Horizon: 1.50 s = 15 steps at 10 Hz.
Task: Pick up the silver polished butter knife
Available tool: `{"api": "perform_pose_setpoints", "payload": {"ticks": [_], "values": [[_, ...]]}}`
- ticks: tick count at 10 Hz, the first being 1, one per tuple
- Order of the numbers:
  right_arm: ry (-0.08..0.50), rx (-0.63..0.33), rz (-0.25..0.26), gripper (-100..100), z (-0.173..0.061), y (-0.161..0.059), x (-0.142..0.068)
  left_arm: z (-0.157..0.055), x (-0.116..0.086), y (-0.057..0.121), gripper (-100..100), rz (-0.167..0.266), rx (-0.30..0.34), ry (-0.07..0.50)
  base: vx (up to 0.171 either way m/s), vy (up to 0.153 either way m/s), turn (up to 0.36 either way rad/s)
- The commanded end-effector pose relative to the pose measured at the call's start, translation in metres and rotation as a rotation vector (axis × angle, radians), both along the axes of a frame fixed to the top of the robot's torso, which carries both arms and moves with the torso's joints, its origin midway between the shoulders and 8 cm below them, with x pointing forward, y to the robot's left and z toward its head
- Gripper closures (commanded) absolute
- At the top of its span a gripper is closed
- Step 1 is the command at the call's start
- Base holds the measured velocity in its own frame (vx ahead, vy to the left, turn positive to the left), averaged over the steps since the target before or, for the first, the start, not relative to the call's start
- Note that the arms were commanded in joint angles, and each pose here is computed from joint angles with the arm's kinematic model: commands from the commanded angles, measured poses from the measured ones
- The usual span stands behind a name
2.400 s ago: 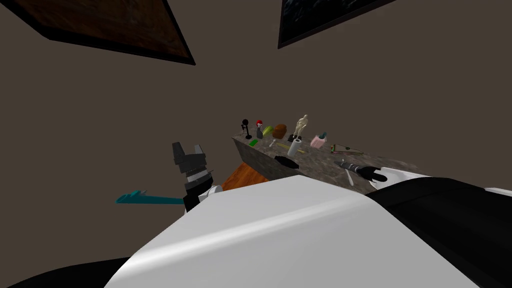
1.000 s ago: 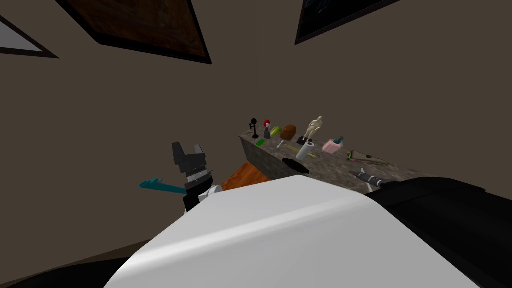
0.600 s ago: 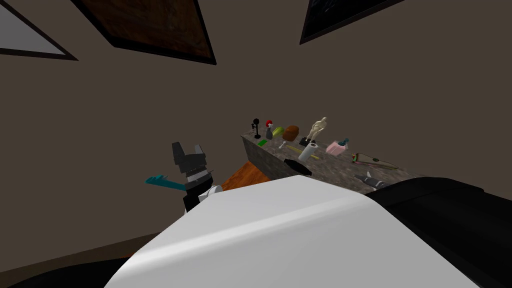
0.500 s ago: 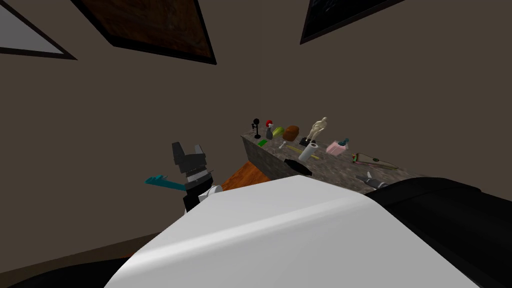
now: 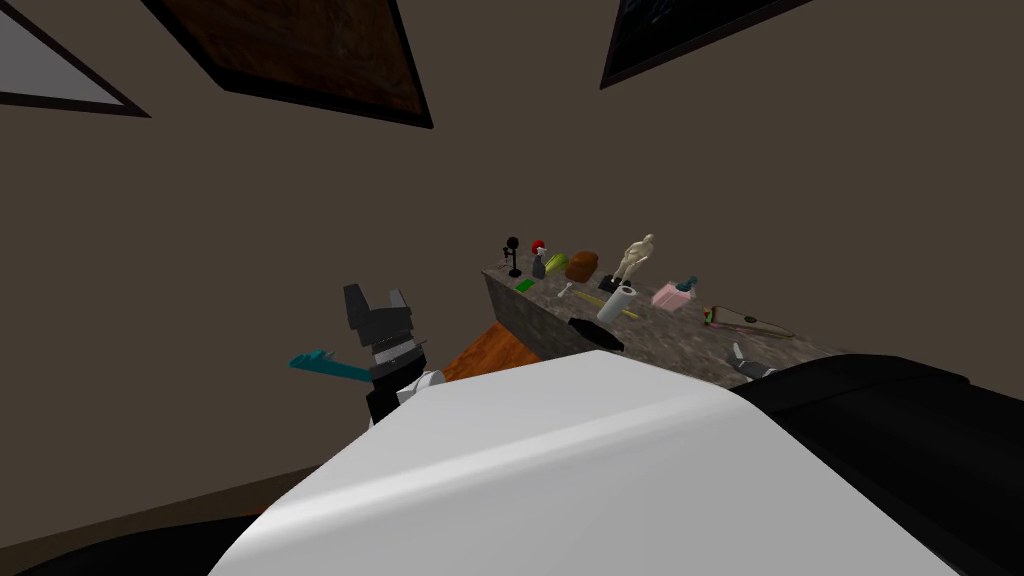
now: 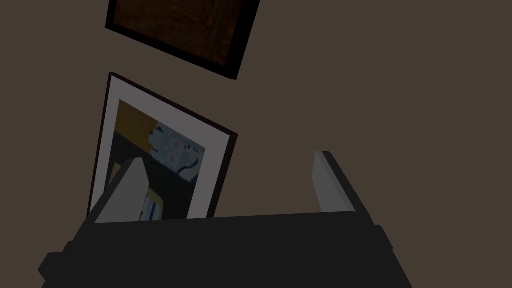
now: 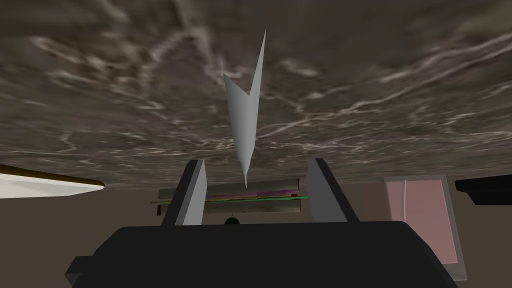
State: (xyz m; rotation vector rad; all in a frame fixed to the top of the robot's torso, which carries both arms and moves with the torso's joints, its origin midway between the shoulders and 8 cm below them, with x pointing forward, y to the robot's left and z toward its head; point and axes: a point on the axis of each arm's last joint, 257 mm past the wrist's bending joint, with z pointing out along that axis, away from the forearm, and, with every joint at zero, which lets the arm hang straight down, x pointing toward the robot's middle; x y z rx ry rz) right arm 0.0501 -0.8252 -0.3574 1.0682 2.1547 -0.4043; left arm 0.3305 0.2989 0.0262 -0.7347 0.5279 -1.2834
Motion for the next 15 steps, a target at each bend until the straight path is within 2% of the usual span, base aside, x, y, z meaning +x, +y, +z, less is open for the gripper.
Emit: {"api": "perform_pose_setpoints", "payload": {"ticks": [1, 4, 5, 6, 7, 8, 9, 10, 11, 12, 13, 15], "values": [[0.000, 0.000, 0.000, 100, 0.000, 0.000, 0.000, 0.000, 0.000, 0.000, 0, 0.000, 0.000, 0.000, -0.001, -0.002, -0.013], [0.005, -0.003, 0.001, 100, 0.001, -0.001, -0.001, 0.000, 0.000, 0.000, 0, 0.000, 0.000, 0.000, 0.000, 0.000, 0.004], [0.004, -0.003, 0.001, 0, 0.001, -0.001, -0.001, 0.000, 0.000, 0.000, 0, 0.000, 0.000, 0.000, 0.000, 0.000, 0.000], [0.002, -0.033, 0.013, 100, 0.011, -0.009, 0.017, 0.000, 0.000, 0.000, 0, 0.000, 0.000, 0.000, -0.017, -0.026, -0.185], [0.007, -0.021, 0.028, 100, 0.005, -0.001, 0.021, 0.000, 0.000, 0.000, 0, 0.000, 0.000, 0.000, -0.021, -0.031, -0.127], [-0.013, -0.021, 0.035, 100, 0.006, -0.001, 0.033, 0.000, 0.000, 0.000, 0, 0.000, 0.000, 0.000, -0.012, -0.018, -0.012], [-0.013, -0.047, 0.052, 100, 0.015, -0.004, 0.054, 0.000, 0.000, 0.000, 0, 0.000, 0.000, 0.000, -0.011, -0.038, -0.165], [-0.026, -0.036, 0.071, 100, 0.011, 0.004, 0.068, 0.000, 0.000, 0.000, 0, 0.000, 0.000, 0.000, -0.013, -0.036, -0.117], [-0.017, -0.035, 0.068, 100, 0.010, 0.003, 0.062, 0.000, 0.000, 0.000, 0, 0.000, 0.000, 0.000, -0.010, -0.013, 0.012], [-0.026, -0.036, 0.071, 100, 0.011, 0.004, 0.068, 0.000, 0.000, 0.000, 0, 0.000, 0.000, 0.000, -0.005, 0.001, 0.014], [-0.023, -0.059, 0.083, 100, 0.019, 0.001, 0.085, 0.000, 0.000, 0.000, 0, 0.000, 0.000, 0.000, -0.016, -0.021, -0.204], [-0.036, -0.045, 0.105, 100, 0.015, 0.012, 0.099, 0.000, 0.000, 0.000, 0, 0.000, 0.000, 0.000, -0.014, -0.024, -0.063]]}}
